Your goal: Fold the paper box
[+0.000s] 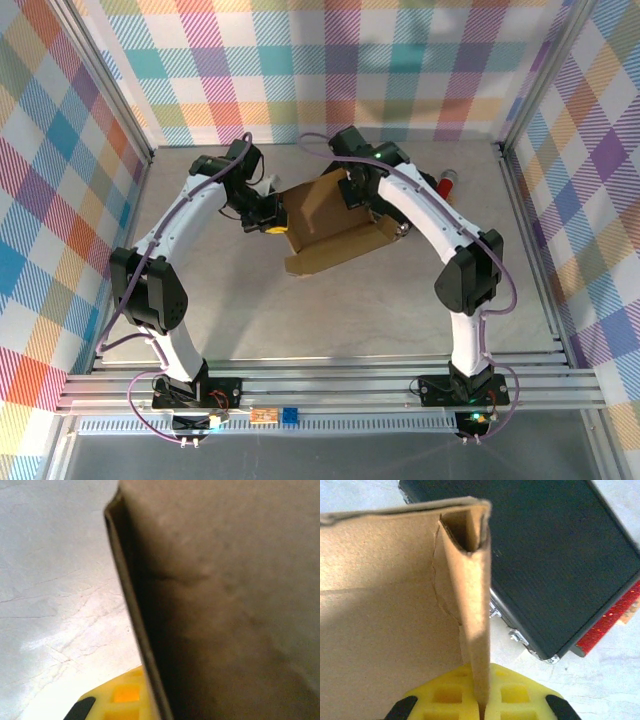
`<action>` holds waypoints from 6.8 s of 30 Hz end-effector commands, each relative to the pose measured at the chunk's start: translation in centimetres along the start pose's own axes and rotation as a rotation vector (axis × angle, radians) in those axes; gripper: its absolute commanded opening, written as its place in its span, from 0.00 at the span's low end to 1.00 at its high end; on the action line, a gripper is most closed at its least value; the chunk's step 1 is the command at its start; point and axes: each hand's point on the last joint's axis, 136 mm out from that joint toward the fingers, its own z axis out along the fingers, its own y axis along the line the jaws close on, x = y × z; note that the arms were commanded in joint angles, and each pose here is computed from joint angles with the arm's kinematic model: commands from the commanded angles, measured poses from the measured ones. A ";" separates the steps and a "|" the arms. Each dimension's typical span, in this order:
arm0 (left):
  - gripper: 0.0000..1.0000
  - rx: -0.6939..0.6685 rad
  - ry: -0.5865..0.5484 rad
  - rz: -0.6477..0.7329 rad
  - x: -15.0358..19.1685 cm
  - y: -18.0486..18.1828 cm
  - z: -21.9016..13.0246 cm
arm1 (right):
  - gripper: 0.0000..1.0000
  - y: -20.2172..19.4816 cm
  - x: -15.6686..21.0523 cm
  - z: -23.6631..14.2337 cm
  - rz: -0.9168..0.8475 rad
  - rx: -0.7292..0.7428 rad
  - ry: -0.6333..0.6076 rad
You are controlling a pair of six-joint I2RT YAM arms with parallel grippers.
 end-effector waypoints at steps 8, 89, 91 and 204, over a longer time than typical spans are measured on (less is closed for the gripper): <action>0.00 0.106 -0.055 0.077 -0.4 -3.5 -2.8 | 0.18 1.1 0.0 -0.6 0.013 -0.158 0.032; 0.00 0.040 -0.058 -0.004 0.0 -3.4 -3.6 | 0.00 -3.8 -2.2 -0.4 0.070 0.119 0.039; 0.00 0.039 -0.059 -0.005 -0.1 -3.4 -3.6 | 0.00 -4.6 -2.1 -0.6 0.070 0.179 0.037; 0.09 -0.184 -0.180 -0.123 1.3 8.9 7.5 | 0.00 6.4 6.1 4.3 0.065 -0.099 0.235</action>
